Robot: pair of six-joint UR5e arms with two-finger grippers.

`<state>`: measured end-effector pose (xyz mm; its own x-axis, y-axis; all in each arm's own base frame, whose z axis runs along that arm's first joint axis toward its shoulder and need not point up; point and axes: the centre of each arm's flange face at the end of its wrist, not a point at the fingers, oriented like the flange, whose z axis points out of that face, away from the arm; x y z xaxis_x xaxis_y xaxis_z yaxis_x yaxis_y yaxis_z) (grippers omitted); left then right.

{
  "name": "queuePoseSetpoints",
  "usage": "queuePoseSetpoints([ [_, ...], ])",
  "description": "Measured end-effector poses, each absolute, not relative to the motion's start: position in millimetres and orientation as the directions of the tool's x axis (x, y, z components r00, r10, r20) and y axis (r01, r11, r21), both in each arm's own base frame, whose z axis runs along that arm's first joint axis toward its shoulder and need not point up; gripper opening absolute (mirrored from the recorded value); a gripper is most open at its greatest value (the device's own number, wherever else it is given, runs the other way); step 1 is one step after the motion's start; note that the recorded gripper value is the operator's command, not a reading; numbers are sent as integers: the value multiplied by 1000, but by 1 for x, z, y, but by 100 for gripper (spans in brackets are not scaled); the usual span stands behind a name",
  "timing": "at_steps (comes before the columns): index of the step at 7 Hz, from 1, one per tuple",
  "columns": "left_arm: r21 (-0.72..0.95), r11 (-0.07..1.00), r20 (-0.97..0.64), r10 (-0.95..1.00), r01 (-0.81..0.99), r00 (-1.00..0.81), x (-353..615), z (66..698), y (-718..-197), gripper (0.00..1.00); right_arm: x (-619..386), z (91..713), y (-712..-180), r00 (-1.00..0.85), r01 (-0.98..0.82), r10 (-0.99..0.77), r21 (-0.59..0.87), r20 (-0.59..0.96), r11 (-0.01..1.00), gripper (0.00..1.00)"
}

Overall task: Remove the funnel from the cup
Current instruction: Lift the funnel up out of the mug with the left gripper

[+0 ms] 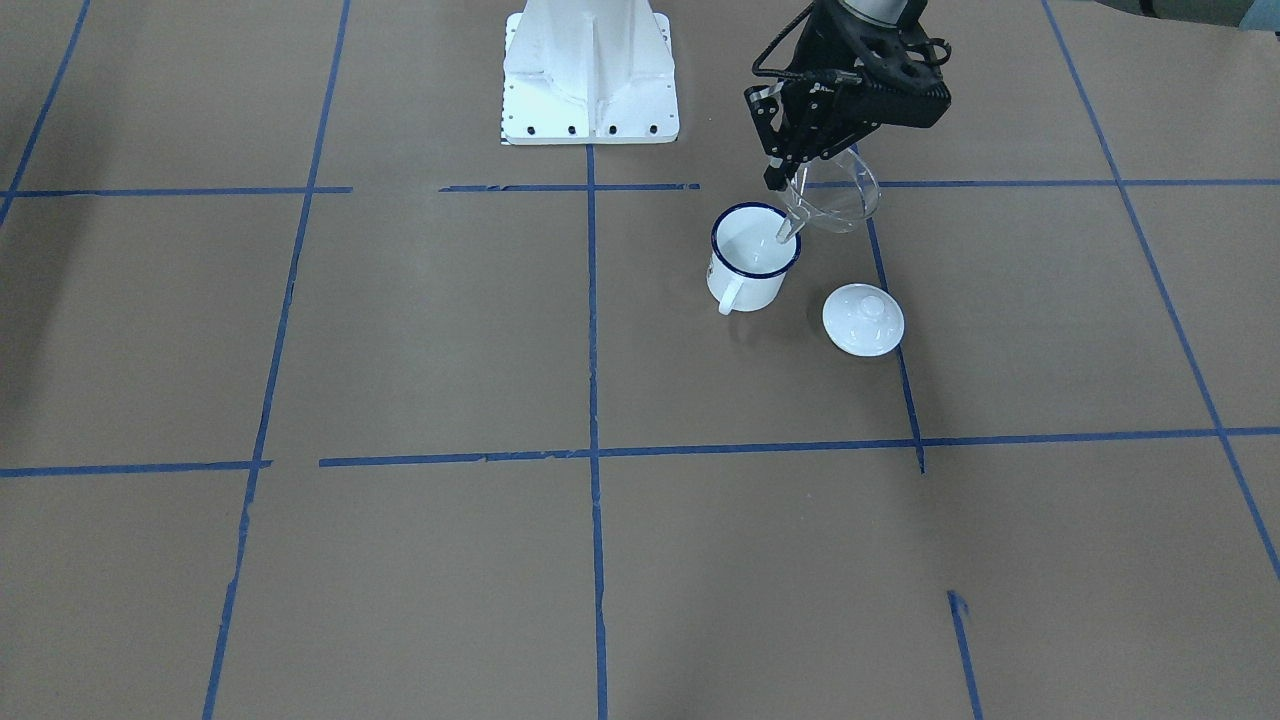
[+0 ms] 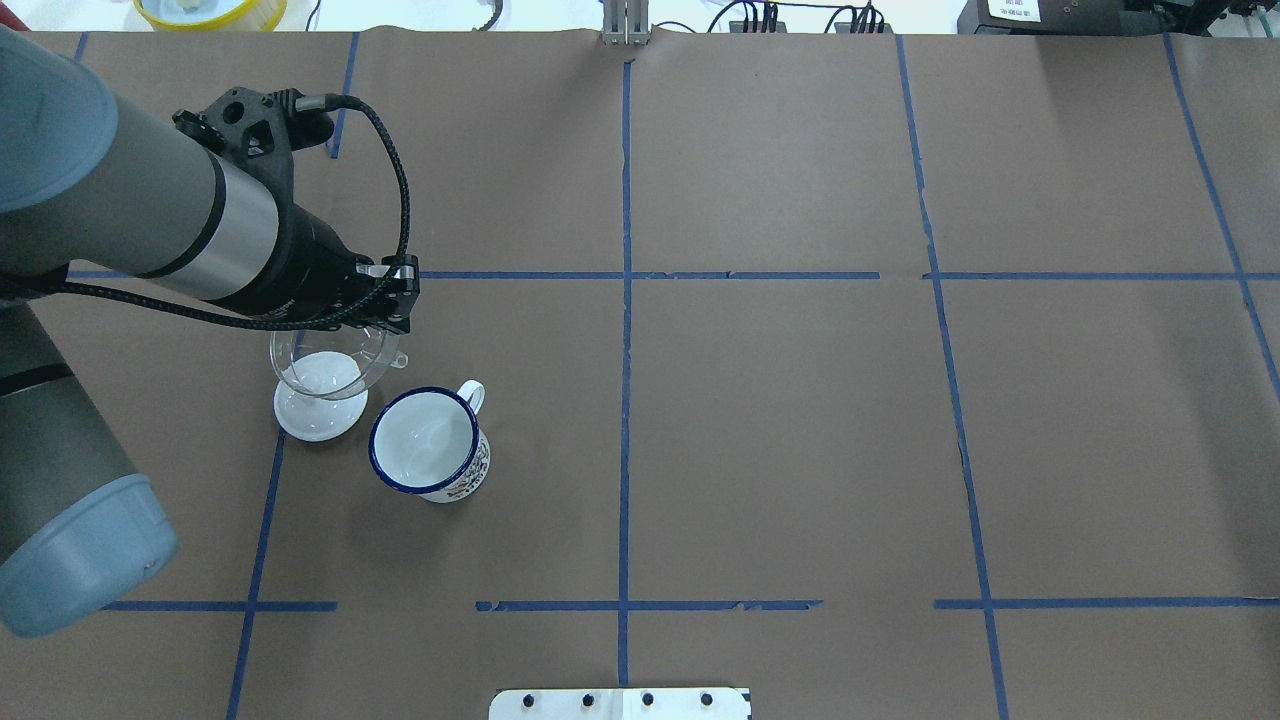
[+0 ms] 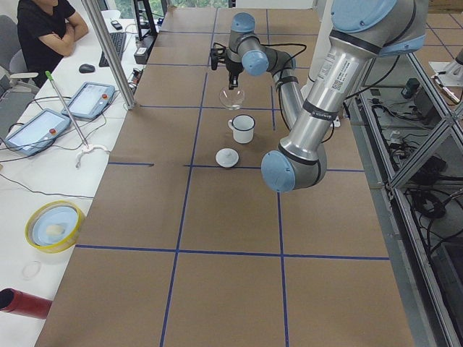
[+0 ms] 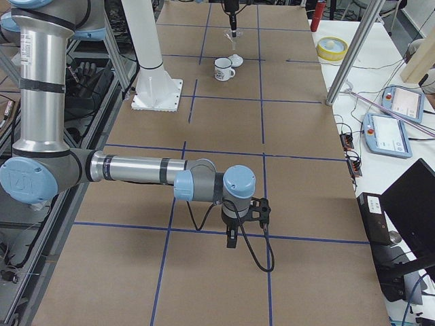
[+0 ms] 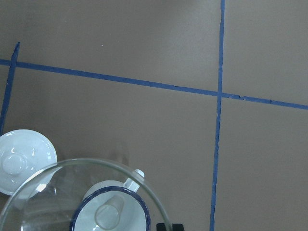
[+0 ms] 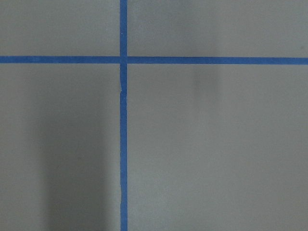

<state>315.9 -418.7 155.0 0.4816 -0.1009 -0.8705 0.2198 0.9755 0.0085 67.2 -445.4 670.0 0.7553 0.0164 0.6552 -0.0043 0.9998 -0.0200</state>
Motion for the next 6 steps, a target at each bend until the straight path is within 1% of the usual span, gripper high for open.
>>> queuePoseSetpoints([
  [1,-20,954,-893,-152,300,424,314,161,-446,0,67,670,-445,755,-4,16,-20,655,1000,100],
  [3,-98,846,-920,-278,524,277,316,179,-496,0,67,670,-445,755,-4,16,-20,655,1000,100],
  [5,-197,674,-916,-385,712,111,330,215,-542,0,67,670,-445,755,-4,16,-20,655,1000,100],
  [6,-250,587,-909,-417,770,23,340,241,-565,0,67,670,-445,755,-4,16,-20,655,1000,100],
])
